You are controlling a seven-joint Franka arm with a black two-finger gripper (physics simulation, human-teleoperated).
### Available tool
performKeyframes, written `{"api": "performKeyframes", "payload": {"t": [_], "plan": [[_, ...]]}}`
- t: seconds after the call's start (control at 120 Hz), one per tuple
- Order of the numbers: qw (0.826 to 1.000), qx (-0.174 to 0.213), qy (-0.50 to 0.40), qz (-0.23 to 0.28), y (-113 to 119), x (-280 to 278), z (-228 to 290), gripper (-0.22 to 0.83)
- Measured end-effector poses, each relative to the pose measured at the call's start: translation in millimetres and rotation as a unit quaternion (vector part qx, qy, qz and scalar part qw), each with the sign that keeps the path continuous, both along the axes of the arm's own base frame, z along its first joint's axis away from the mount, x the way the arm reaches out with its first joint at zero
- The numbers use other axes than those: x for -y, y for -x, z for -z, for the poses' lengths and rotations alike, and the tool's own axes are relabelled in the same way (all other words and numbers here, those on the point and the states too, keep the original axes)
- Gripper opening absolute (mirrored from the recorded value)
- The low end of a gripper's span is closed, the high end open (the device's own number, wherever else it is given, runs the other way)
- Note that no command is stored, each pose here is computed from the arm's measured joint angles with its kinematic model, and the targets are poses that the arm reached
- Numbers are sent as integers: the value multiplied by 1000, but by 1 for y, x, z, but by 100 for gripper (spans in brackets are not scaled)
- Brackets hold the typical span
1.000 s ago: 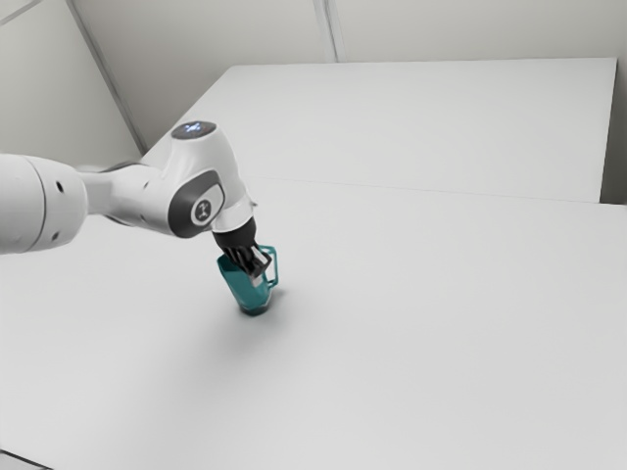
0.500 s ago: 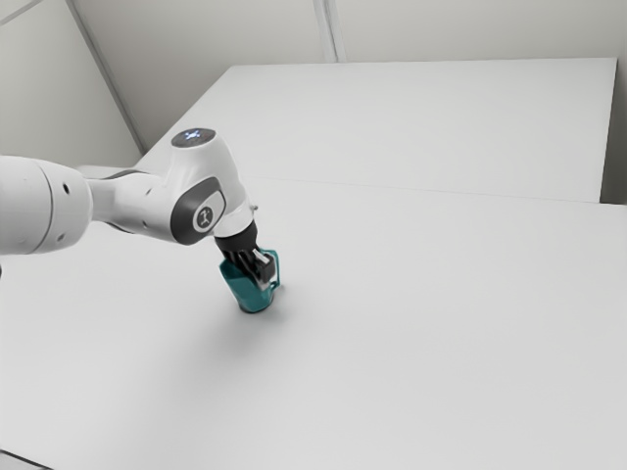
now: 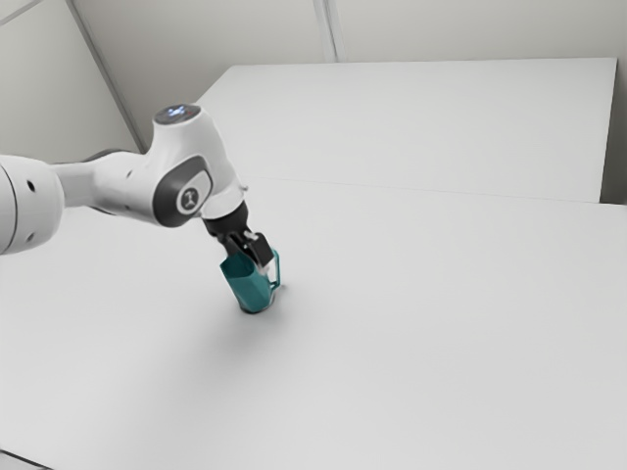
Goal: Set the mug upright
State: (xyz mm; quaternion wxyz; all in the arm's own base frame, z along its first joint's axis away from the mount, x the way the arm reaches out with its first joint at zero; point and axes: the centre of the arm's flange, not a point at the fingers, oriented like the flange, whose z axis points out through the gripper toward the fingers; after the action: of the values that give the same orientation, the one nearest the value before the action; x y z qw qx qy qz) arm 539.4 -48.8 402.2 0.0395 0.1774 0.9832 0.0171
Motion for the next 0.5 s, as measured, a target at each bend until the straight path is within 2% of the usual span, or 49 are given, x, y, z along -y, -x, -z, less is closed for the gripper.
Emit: {"api": "performKeyframes", "payload": {"t": [0.125, 0.317, 0.5], "plan": [[1000, 5, 3, 2, 3, 5, -25, 59], [999, 46, 4, 3, -25, 8, -95, 61], [999, 46, 0, -6, -39, -1, -138, 61]]}}
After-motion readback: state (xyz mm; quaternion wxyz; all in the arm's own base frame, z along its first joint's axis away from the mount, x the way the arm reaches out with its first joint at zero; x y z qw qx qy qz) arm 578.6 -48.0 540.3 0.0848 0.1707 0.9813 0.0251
